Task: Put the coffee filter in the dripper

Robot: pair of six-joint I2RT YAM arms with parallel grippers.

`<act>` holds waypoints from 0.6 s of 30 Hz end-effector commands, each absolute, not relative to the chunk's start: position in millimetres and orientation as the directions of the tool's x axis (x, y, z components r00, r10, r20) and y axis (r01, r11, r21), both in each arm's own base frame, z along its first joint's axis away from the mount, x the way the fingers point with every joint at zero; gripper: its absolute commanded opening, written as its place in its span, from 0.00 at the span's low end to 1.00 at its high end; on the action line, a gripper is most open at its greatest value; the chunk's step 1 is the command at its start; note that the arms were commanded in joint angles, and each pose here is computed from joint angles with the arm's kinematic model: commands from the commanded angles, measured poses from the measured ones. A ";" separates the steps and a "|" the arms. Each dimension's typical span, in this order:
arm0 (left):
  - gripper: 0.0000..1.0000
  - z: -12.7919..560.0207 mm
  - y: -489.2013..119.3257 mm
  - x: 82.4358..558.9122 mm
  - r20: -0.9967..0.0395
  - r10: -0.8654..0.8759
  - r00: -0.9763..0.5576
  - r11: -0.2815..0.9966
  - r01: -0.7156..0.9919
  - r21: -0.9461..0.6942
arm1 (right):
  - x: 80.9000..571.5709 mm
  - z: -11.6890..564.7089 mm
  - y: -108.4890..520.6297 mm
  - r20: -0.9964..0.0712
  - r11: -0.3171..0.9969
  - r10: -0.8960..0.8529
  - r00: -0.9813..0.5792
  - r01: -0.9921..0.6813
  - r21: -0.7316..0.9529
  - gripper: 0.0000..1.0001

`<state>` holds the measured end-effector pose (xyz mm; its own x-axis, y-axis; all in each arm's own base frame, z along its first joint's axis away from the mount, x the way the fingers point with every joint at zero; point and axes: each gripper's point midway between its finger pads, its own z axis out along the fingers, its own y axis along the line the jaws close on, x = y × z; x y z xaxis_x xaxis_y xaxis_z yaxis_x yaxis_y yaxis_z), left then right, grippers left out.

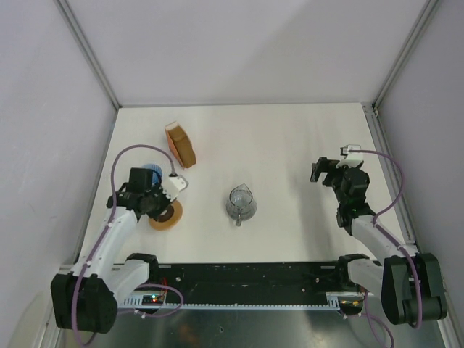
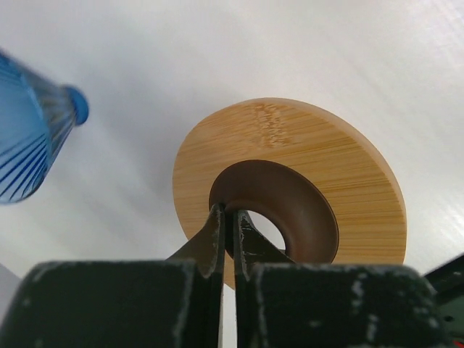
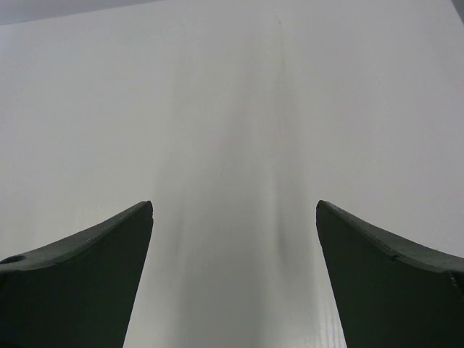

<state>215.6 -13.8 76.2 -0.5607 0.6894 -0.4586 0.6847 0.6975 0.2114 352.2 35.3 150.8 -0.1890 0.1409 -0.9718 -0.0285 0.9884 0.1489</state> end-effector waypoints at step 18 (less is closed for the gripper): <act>0.00 203.7 -226.7 268.2 -0.432 0.899 -0.065 0.257 0.879 0.403 | 358.4 149.1 14.1 -0.982 0.994 0.098 -0.162 0.069 0.087 0.99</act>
